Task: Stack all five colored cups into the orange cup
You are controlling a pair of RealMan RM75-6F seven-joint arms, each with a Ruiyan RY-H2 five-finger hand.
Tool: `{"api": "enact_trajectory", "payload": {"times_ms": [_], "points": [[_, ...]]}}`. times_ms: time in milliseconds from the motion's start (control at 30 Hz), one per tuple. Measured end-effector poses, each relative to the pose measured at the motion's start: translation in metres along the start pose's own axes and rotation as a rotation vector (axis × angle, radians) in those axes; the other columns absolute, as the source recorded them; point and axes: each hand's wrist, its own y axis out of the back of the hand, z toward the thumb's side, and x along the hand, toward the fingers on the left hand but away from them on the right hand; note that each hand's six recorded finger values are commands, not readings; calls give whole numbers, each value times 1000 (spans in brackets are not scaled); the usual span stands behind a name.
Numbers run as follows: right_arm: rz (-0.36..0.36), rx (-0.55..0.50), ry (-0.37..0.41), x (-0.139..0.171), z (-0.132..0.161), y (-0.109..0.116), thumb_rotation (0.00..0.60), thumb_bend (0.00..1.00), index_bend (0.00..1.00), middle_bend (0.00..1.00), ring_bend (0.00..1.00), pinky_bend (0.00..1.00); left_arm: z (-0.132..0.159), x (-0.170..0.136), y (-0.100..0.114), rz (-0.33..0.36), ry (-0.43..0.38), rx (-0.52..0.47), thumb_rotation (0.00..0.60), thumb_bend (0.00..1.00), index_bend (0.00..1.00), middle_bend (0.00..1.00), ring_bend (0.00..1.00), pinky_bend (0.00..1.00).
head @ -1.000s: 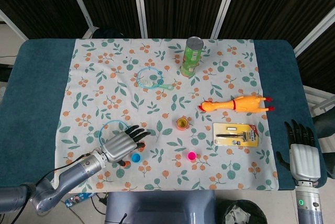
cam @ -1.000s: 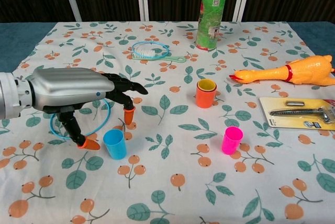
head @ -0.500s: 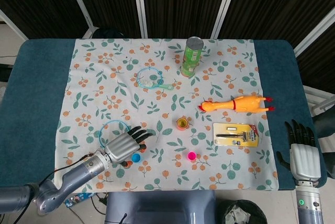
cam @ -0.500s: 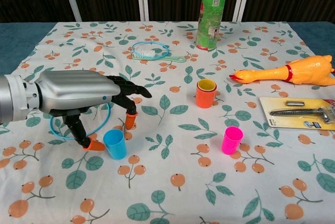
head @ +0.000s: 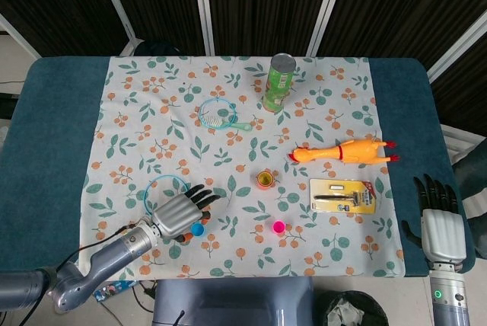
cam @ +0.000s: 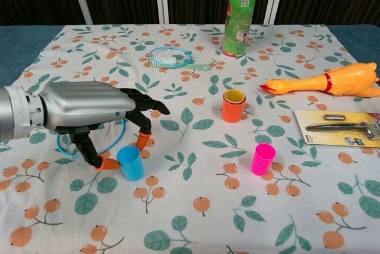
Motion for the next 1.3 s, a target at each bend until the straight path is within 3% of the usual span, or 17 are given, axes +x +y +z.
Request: {"api": "enact_trajectory", "payload": {"times_ms": [367, 567, 800, 1100, 1300], "points": [[0, 0, -1, 0, 0, 0, 600, 376, 0, 0, 0, 61, 2, 5, 24, 76, -1, -36, 600, 274, 496, 51, 0, 0], [8, -2, 0, 0, 1, -2, 600, 376, 0, 0, 0, 61, 4, 22, 63, 192, -8, -85, 600, 274, 498, 52, 0, 0], [8, 1, -1, 0, 2, -3, 600, 376, 0, 0, 0, 61, 12, 63, 104, 300, -11, -152, 600, 274, 498, 61, 0, 0], [7, 5, -13, 0, -1, -2, 600, 376, 0, 0, 0, 61, 25, 113, 113, 341, 19, -205, 600, 274, 498, 61, 0, 0], [5, 0, -16, -1, -2, -1, 600, 376, 0, 0, 0, 61, 33, 135, 112, 360, 38, -189, 600, 274, 498, 63, 0, 0]]}}
